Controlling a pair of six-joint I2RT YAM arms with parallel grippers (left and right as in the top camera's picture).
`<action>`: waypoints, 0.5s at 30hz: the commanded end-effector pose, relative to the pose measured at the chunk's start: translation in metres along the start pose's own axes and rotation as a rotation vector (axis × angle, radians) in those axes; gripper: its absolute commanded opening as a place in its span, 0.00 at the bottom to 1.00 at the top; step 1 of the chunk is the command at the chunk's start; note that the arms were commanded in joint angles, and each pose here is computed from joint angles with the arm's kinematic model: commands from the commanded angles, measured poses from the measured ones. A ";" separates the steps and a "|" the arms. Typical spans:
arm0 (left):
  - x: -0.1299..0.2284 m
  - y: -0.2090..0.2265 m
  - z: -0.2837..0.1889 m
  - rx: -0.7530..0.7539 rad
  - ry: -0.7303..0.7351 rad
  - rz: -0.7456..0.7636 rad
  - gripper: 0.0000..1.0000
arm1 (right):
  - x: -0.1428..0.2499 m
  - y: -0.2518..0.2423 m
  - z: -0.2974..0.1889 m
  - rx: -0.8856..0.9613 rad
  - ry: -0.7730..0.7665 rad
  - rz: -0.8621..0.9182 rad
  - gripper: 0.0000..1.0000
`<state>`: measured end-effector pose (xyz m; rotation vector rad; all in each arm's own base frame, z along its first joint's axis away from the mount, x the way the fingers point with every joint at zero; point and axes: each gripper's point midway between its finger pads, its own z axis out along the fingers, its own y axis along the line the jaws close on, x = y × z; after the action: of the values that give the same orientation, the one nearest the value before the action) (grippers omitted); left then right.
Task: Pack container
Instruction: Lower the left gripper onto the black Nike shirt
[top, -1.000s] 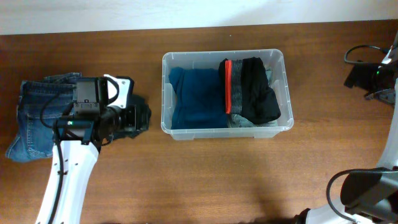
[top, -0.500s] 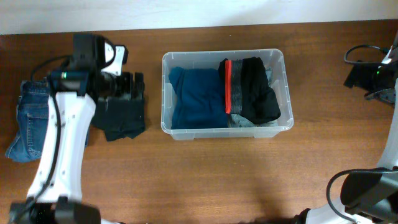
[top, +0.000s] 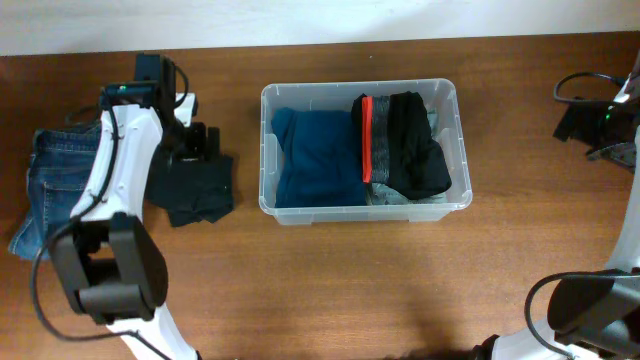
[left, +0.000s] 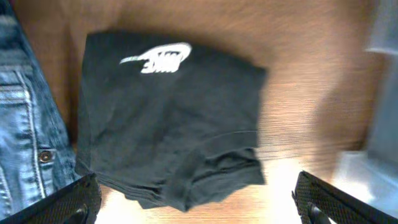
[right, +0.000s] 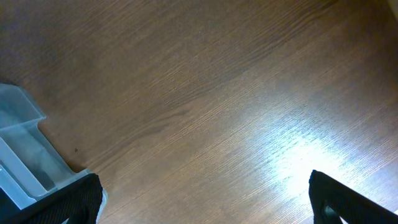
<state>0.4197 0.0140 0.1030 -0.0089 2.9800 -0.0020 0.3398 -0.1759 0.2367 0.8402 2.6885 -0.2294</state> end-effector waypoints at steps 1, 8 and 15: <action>0.004 0.010 0.023 -0.005 0.060 -0.031 0.99 | 0.000 -0.003 0.002 0.014 0.003 0.014 0.98; 0.015 0.010 0.067 -0.001 0.162 -0.034 1.00 | 0.000 -0.003 0.002 0.014 0.003 0.014 0.99; 0.028 0.011 0.088 0.000 0.237 -0.007 0.99 | 0.000 -0.003 0.002 0.014 0.003 0.014 0.99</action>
<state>0.4076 0.0235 0.0191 -0.0440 3.1937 -0.0071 0.3397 -0.1758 0.2365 0.8409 2.6891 -0.2293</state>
